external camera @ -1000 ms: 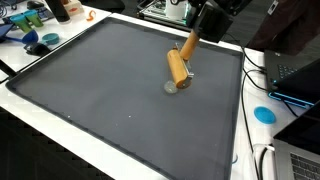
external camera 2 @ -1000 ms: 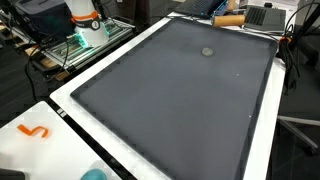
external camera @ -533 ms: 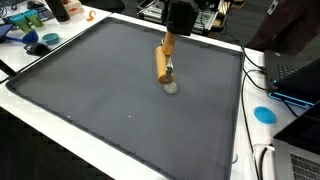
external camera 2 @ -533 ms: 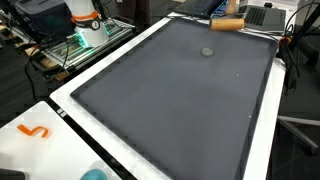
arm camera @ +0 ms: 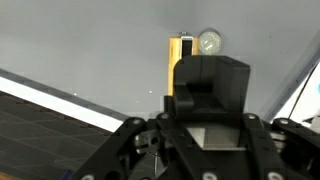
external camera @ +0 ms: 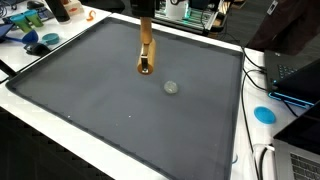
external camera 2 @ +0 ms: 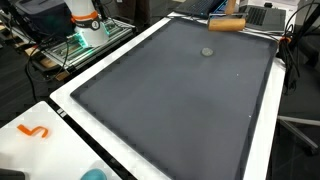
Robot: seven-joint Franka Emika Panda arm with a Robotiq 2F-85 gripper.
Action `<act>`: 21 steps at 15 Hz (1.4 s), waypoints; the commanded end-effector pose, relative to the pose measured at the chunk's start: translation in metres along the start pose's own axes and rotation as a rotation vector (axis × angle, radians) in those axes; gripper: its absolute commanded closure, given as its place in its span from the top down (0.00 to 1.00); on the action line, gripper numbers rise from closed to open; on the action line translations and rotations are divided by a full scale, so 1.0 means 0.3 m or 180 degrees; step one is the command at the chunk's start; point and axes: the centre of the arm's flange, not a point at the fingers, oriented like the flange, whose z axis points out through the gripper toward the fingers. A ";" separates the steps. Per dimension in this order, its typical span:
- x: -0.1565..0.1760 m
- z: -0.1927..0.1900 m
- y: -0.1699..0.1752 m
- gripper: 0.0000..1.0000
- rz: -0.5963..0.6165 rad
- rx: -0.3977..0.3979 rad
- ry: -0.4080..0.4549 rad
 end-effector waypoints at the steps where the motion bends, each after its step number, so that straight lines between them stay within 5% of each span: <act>1: -0.093 -0.024 0.086 0.23 0.0077 0.0255 0.0025; 21: -0.366 0.127 0.419 0.23 0.0504 0.1196 0.0095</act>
